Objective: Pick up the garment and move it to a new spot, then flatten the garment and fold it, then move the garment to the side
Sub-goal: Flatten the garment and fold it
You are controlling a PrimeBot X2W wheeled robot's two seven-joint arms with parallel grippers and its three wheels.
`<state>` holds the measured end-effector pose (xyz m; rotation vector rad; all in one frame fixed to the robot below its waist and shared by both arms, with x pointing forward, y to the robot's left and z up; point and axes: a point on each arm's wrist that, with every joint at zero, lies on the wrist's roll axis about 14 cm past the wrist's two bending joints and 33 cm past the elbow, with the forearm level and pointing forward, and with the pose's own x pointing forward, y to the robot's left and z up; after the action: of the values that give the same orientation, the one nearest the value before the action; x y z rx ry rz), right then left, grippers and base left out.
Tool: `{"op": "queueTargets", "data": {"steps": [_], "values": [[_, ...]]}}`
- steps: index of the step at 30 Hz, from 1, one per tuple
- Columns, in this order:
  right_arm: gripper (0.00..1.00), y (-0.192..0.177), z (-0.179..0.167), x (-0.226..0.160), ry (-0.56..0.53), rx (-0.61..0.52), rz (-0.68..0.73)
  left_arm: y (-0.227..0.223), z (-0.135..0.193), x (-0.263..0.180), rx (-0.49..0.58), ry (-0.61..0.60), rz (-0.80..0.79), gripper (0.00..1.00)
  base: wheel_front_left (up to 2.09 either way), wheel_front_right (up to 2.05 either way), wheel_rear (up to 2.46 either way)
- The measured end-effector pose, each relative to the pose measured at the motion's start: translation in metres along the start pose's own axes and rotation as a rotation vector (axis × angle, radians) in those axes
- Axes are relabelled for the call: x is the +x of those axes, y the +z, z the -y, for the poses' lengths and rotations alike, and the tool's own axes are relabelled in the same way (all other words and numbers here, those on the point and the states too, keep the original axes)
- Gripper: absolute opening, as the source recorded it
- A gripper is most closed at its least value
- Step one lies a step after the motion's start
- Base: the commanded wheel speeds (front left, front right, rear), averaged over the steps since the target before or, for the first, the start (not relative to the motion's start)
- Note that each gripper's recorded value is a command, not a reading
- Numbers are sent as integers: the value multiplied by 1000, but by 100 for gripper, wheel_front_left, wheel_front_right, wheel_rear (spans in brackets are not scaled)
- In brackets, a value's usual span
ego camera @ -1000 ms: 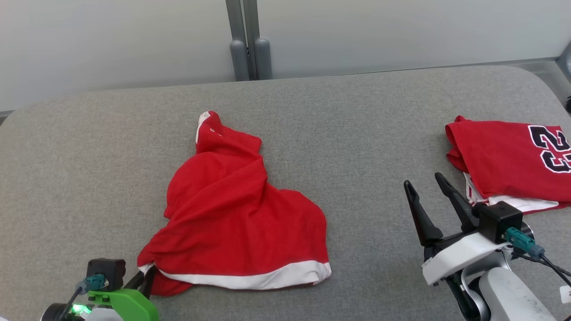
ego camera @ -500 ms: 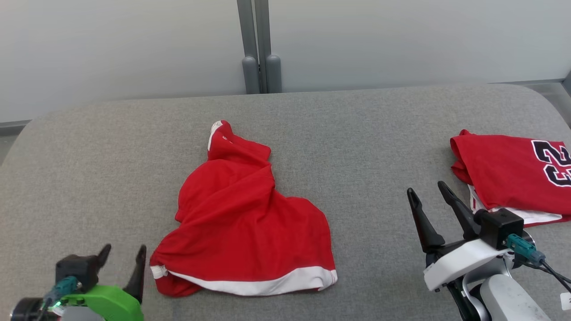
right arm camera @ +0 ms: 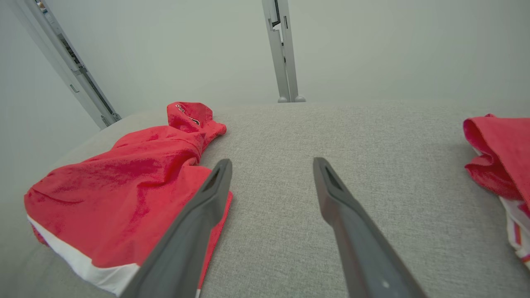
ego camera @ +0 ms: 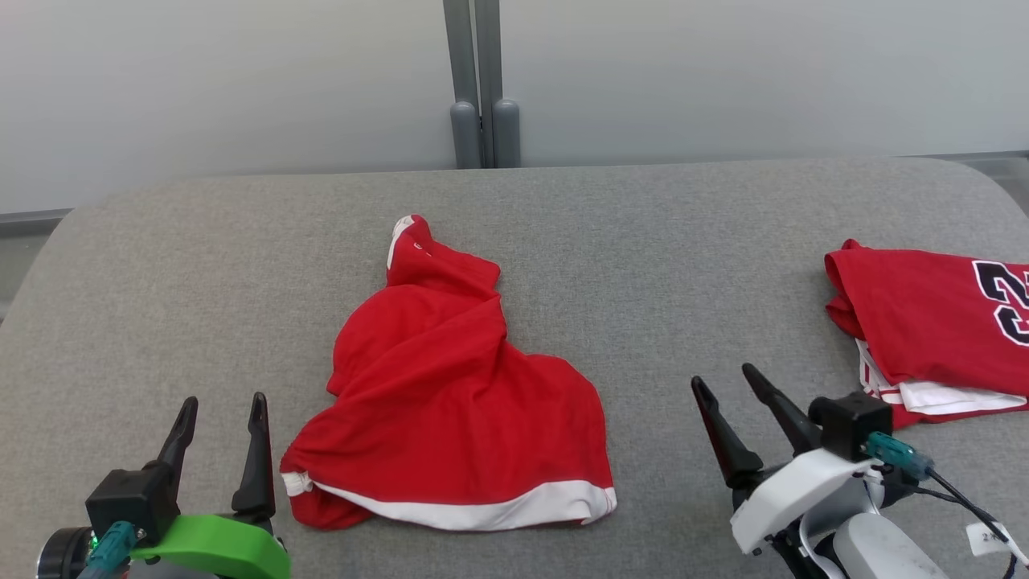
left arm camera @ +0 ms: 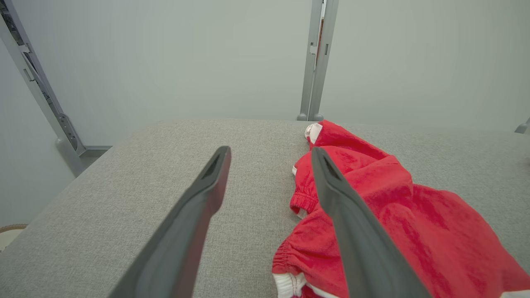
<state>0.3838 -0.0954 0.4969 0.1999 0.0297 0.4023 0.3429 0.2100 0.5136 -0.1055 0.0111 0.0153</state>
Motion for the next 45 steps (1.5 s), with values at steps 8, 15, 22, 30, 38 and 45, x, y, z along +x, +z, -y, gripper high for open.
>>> {"op": "queueTargets", "data": {"steps": [8, 15, 22, 30, 38, 45], "values": [[100, -65, -31, 10, 83, 113, -387, -1, 2, -6, -24, -2, 1, 100, 0, 0, 0], [100, -111, -61, 6, 144, 181, -659, -5, -17, -19, -29, 65, -7, 100, 0, 0, 0], [100, -127, -87, 7, 204, 208, -741, -8, -32, -30, -42, 122, -10, 100, 0, 0, 0], [0, -132, -90, 10, 204, 222, -753, -11, -40, -30, -45, 145, -19, 100, 0, 0, 0], [0, -93, -49, 27, 129, 171, -592, -10, -28, -19, -41, 99, -10, 100, 0, 0, 0], [0, -75, 13, 19, -18, 146, -540, -16, -5, -4, -43, 22, -29, 100, 0, 0, 0]]}}
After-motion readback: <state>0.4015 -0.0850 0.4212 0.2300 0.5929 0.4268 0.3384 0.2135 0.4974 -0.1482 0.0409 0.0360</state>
